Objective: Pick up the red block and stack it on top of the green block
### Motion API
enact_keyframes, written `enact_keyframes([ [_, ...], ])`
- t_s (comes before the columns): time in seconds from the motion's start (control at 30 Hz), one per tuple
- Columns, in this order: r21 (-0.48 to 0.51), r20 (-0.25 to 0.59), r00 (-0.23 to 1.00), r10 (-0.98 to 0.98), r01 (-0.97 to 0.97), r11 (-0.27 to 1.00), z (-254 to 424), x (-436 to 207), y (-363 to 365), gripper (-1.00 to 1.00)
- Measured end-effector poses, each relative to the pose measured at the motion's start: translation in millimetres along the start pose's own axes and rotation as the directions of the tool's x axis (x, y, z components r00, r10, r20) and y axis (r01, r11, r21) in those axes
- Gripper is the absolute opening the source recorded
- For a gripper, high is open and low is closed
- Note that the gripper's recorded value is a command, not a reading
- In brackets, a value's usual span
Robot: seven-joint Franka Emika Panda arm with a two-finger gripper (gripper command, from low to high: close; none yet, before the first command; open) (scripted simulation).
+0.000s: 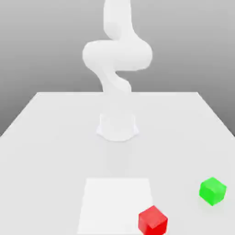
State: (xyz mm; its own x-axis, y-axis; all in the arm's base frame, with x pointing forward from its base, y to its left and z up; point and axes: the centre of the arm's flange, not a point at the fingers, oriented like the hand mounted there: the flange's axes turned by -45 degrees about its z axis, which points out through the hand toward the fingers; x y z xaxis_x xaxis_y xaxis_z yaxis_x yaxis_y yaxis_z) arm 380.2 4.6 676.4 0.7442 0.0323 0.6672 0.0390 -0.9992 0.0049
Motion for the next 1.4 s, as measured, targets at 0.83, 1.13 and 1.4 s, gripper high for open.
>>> enact_keyframes([
  [0.83, 0.335, 0.547, 0.667, -0.506, 0.380, 0.862, 408.3, -207.5, -77.0, 0.00],
  [1.13, 0.356, 0.564, 0.634, -0.529, 0.392, 0.848, 467.1, -266.8, -79.7, -1.00],
  [1.4, 0.357, 0.564, 0.633, -0.530, 0.392, 0.848, 433.8, -236.9, -79.6, -1.00],
])
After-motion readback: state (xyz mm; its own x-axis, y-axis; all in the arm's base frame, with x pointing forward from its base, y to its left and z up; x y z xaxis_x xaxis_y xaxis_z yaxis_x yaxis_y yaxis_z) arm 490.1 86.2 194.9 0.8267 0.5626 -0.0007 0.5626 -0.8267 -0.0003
